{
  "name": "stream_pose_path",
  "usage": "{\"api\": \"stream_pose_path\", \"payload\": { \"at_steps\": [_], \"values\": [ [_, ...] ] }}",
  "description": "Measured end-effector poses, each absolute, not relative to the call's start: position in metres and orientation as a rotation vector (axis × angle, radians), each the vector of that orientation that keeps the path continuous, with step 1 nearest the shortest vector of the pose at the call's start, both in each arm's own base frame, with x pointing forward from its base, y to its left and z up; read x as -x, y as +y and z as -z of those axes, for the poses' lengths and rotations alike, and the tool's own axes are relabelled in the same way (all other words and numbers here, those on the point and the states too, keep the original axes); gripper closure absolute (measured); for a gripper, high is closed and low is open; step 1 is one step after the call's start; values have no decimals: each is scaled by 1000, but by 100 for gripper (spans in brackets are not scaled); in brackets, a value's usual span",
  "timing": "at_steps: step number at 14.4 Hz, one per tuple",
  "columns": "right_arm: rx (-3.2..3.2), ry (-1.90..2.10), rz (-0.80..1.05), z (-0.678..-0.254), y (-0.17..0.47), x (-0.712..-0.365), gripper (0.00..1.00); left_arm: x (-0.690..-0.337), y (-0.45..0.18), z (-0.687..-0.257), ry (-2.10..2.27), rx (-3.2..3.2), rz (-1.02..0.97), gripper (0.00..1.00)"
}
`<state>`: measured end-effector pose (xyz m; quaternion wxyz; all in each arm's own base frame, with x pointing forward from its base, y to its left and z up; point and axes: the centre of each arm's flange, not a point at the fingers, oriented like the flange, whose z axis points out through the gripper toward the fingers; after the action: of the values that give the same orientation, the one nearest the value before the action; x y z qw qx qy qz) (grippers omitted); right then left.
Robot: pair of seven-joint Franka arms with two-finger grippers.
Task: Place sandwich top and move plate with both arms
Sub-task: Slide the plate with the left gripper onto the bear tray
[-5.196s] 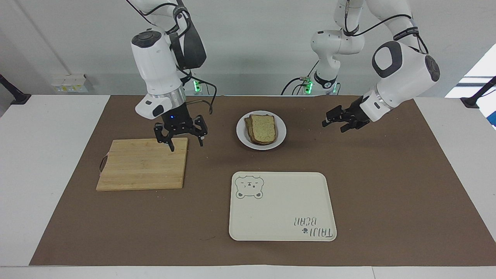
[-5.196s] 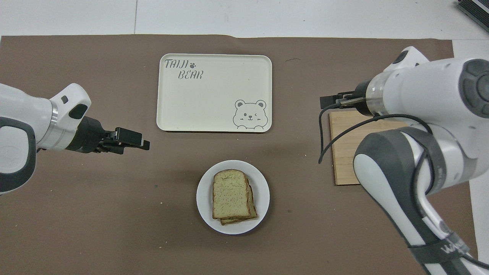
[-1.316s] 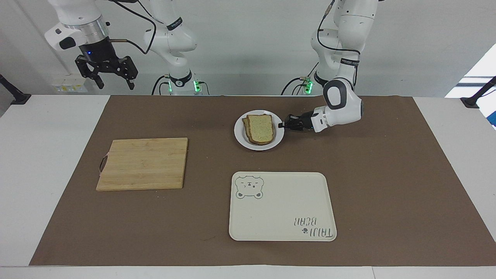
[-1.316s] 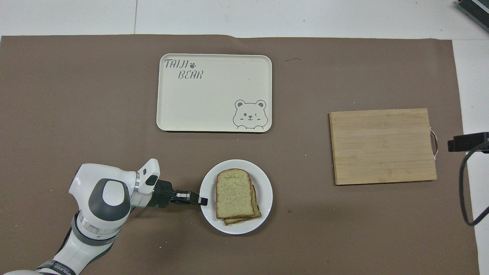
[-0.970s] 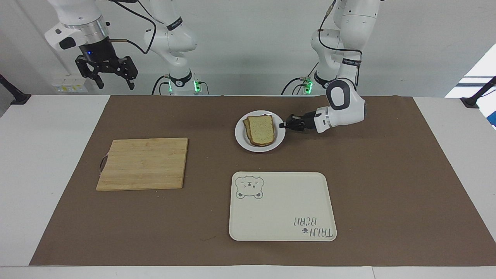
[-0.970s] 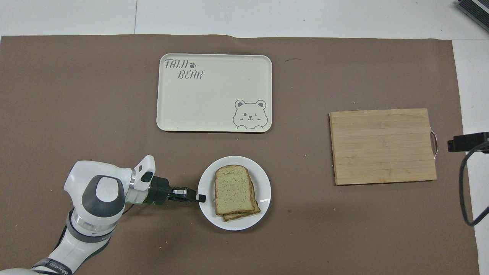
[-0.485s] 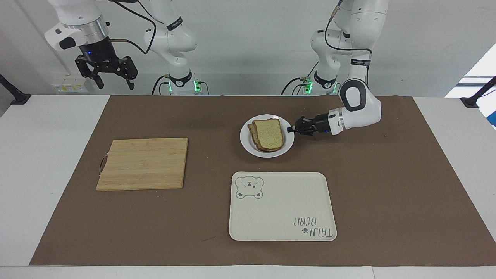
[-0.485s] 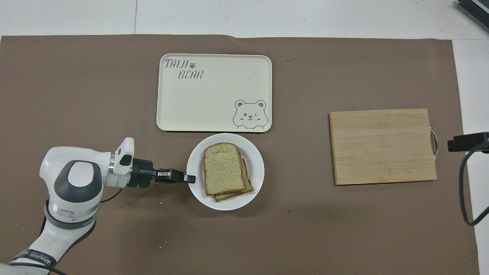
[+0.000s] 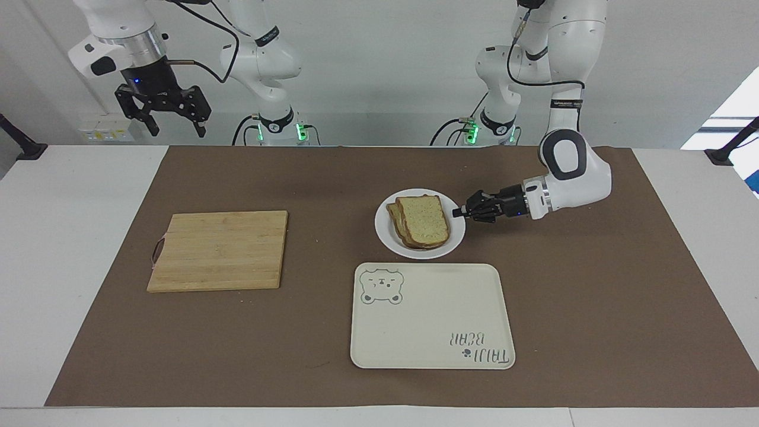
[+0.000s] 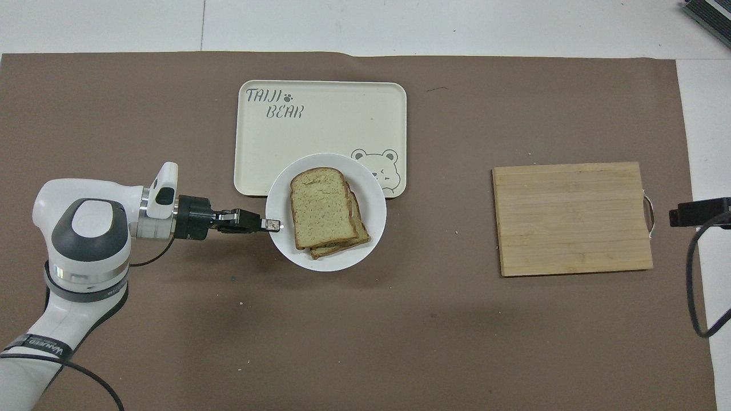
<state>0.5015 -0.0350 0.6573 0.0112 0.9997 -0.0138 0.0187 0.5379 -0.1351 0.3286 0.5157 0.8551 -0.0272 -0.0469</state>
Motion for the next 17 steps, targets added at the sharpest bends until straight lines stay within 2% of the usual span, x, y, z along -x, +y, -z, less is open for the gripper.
{"api": "stream_pose_path", "payload": {
  "at_steps": [5,9,14,17],
  "values": [
    [-3118,-43,-58,-657,-35,-501,0,-601,-128,-353,-29,-2094,143,96],
    [-3118,-43,-58,-657,-35,-501,0,-639,-126,-366,-16,-2078,154,96],
    [-3118,-43,-58,-657,-35,-501,0,-678,-130,-342,-20,-2065,177,96],
    [-3118,-43,-58,-657,-35,-501,0,-688,-131,-331,-20,-2065,182,96]
  ]
}}
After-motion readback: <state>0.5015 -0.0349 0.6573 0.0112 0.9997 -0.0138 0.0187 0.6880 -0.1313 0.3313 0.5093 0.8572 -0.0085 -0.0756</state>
